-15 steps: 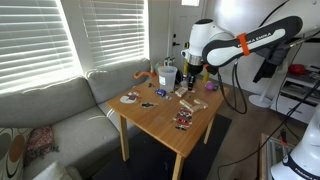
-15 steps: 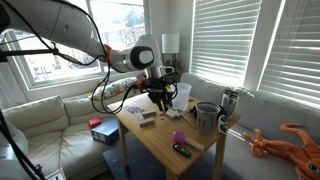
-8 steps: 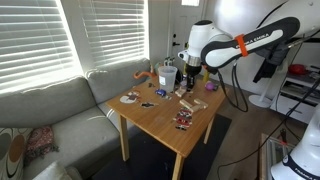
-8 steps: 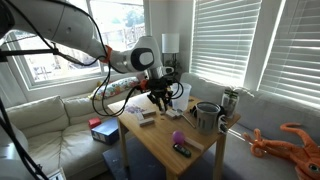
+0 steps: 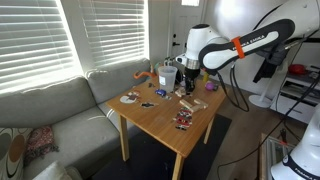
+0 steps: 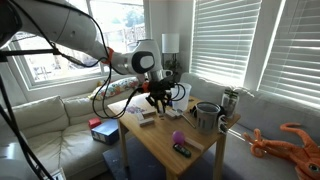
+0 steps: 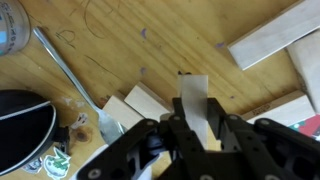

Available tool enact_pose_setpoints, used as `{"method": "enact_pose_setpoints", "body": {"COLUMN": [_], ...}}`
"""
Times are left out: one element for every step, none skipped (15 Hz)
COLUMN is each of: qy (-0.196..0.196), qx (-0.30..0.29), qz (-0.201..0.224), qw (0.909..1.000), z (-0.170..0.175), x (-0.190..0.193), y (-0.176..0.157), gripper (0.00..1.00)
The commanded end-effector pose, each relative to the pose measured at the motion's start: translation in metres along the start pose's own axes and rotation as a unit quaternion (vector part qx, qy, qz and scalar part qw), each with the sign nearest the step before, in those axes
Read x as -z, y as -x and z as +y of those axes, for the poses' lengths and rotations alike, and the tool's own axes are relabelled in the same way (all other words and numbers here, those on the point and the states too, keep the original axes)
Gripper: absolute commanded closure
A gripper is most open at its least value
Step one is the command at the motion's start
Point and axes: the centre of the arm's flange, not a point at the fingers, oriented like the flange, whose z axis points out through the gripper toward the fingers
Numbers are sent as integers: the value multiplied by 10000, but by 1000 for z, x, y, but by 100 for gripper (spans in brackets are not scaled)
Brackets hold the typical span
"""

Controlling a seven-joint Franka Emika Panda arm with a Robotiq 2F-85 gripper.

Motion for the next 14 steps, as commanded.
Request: {"method": "enact_pose_setpoints", "body": {"qy": [-218, -257, -298, -338, -372, -388, -403, -405, -396, -396, -389, -417, -432, -455], "qx": [272, 305, 332, 362, 410, 445, 471, 479, 491, 508, 552, 578, 601, 620], "qz": [-42, -68, -85, -90, -100, -124, -121, -138, -144, -134, -164, -190, -200, -218], "qw": [9994, 9992, 9990, 9987, 9984, 9982, 9980, 9979, 9979, 9978, 9976, 9973, 9971, 9968], "z": [-2, -2, -2, -3, -3, -3, -3, -2, -2, -2, -2, -2, -2, -2], "x": [-4, -6, -8, -9, -11, -12, -11, -11, -11, -11, -11, -11, -12, -12], "y": [-2, -2, -2, -2, -3, -3, -3, -2, -1, 0, -1, -1, 0, 0], "gripper": [93, 93, 93, 93, 93, 93, 93, 93, 93, 93, 93, 93, 93, 93]}}
